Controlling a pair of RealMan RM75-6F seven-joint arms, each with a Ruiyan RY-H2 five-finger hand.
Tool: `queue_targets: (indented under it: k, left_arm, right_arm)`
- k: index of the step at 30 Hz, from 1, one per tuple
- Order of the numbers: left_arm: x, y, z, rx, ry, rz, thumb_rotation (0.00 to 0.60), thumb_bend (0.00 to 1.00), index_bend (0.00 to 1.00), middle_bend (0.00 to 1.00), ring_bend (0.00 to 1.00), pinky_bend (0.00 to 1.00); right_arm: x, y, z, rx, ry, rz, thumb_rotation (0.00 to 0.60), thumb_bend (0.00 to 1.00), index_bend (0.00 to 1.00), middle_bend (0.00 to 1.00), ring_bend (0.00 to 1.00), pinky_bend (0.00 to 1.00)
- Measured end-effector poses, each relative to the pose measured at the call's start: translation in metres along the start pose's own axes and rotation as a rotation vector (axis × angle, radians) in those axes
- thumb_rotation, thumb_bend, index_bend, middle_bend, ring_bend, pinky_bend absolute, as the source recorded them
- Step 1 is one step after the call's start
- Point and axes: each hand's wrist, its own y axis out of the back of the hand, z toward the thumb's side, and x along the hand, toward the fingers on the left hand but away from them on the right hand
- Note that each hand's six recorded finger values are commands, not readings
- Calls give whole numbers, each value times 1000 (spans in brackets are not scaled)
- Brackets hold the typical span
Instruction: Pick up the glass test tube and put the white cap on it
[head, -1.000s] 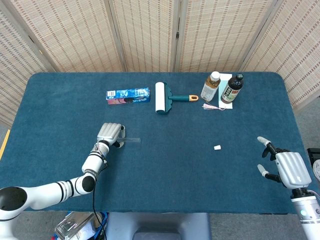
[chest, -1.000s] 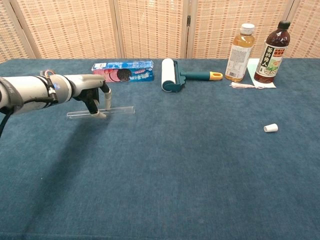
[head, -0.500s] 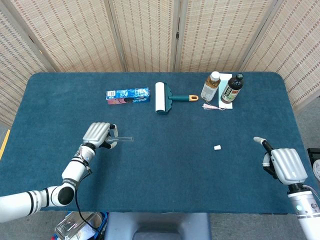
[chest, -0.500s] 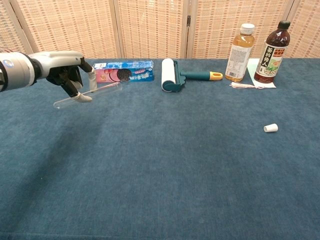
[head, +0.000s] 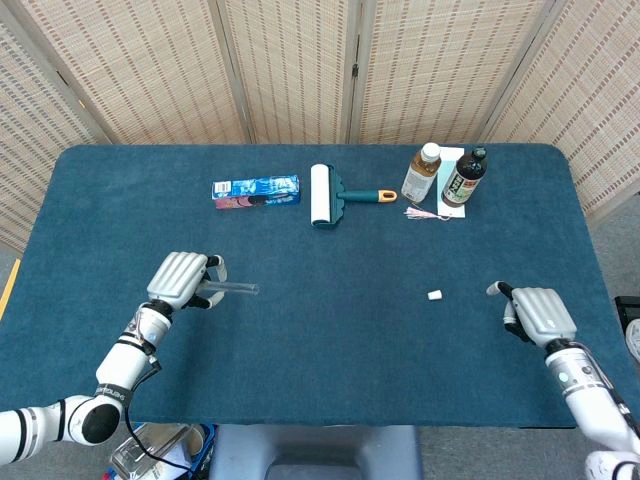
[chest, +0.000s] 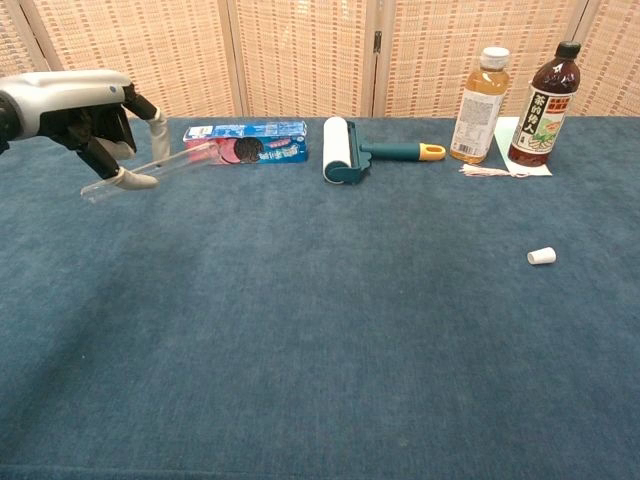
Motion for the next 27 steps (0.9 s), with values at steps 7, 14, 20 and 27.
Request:
queue_targets:
  k: [7, 14, 20, 27]
  left_arm:
    - [-10, -3, -5, 22, 3, -1, 600, 453, 667, 1000, 1000, 1000]
    - [-14, -11, -8, 43, 9, -18, 600, 452, 667, 1000, 1000, 1000]
    - [-17, -15, -7, 48, 5, -26, 600, 452, 667, 1000, 1000, 1000]
    - [-20, -21, -8, 51, 4, -40, 600, 453, 667, 1000, 1000, 1000]
  right_arm:
    - [-37, -22, 15, -1, 3, 60, 600, 1000, 297, 1000, 1000, 1000]
    - [-64, -40, 32, -13, 18, 103, 600, 1000, 297, 1000, 1000, 1000]
    - [-78, -50, 46, -14, 37, 126, 600, 1000, 297, 1000, 1000, 1000]
    - [-82, -55, 49, -5, 37, 137, 600, 1000, 297, 1000, 1000, 1000]
